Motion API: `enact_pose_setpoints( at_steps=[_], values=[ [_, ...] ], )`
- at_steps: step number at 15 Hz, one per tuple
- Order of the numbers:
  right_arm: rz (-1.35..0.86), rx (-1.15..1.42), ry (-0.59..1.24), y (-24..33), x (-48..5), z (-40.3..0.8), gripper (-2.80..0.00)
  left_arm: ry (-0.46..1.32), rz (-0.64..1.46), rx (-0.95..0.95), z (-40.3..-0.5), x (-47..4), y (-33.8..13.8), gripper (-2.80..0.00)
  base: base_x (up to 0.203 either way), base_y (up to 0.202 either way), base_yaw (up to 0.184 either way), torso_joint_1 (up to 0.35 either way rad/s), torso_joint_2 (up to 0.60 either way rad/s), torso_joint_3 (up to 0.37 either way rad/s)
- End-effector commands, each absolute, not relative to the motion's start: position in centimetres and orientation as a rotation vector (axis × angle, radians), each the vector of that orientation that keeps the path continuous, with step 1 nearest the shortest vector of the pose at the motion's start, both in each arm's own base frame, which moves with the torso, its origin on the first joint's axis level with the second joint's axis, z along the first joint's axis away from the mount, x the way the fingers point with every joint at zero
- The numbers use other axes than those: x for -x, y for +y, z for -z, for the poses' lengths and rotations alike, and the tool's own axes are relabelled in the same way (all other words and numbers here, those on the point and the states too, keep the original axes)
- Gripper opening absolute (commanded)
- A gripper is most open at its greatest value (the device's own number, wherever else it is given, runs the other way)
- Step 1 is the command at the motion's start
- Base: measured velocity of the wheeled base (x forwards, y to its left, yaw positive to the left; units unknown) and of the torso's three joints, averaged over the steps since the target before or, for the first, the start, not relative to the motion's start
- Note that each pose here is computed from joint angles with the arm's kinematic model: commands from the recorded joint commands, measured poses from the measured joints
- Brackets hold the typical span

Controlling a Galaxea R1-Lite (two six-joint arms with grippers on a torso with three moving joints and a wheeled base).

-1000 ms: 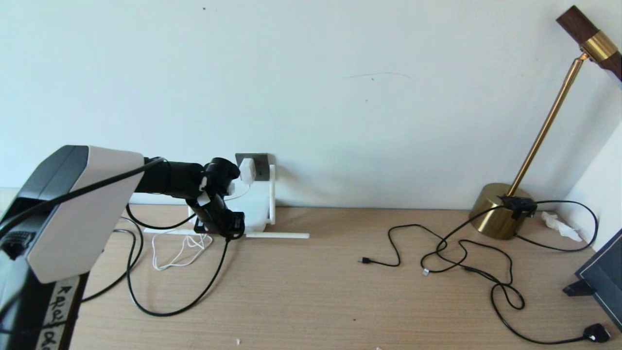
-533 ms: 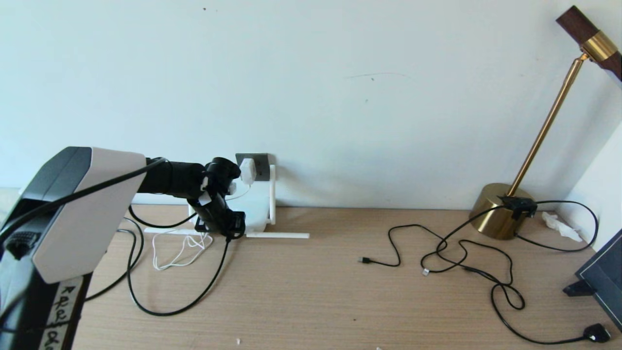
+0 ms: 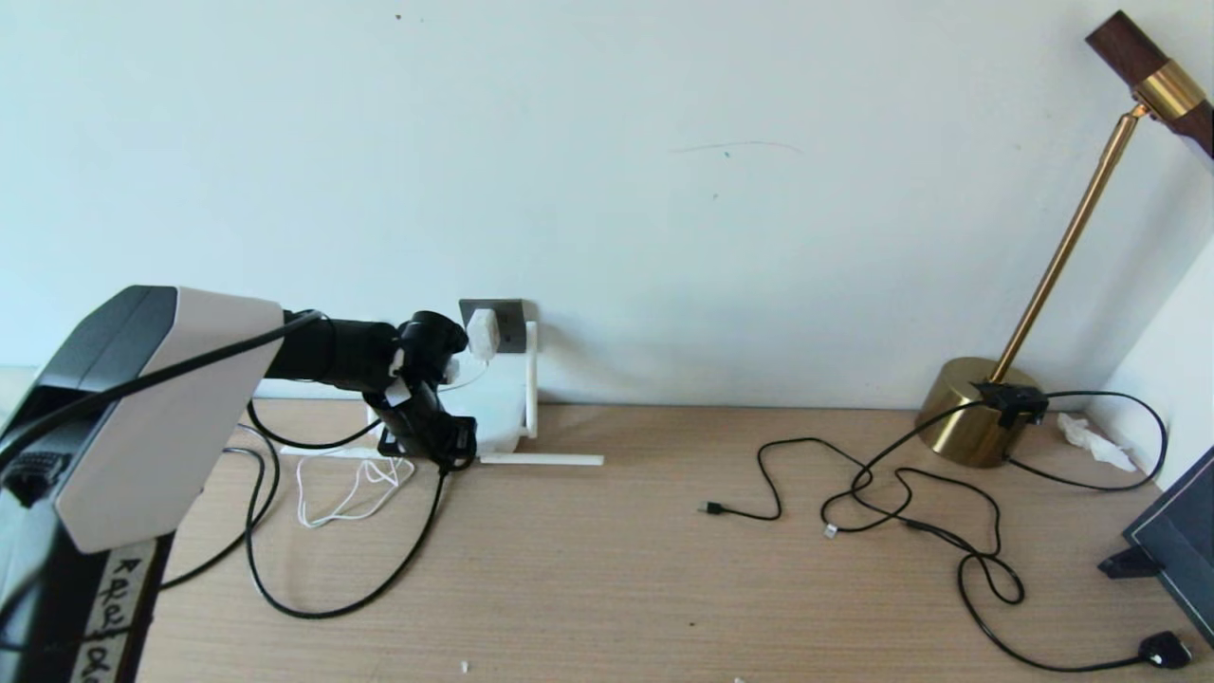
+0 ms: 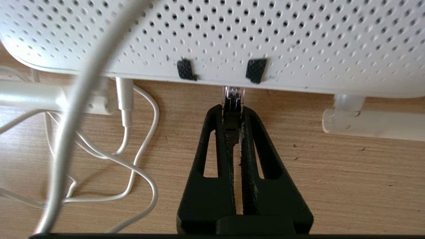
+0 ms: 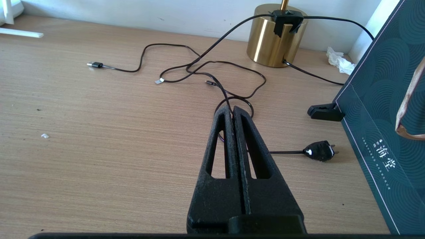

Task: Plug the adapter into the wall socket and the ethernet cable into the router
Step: Align cable and router interface

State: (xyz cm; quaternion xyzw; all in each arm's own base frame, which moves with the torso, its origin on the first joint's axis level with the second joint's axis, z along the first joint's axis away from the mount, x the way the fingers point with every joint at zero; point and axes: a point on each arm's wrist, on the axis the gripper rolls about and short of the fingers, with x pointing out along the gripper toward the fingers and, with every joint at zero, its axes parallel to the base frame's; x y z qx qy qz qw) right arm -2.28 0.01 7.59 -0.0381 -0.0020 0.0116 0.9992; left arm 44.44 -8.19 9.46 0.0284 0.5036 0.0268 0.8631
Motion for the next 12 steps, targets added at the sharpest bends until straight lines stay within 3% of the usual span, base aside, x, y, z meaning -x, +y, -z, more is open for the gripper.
enact_pose_setpoints(
  at_steps=[1,12],
  values=[
    [-0.024,0.077,-0.006,0.01,2.29,-7.62,-2.8,1.069,-0.057,-0.062,-9.43,-44.19,-8.2,-2.8,0.0,0.0,0.0,0.0,0.0,0.0],
    [-0.024,0.077,-0.004,0.01,2.28,-7.58,-2.8,1.052,-0.041,-0.07,-9.86,-44.17,-8.97,-2.8,0.0,0.0,0.0,0.0,0.0,0.0]
  ],
)
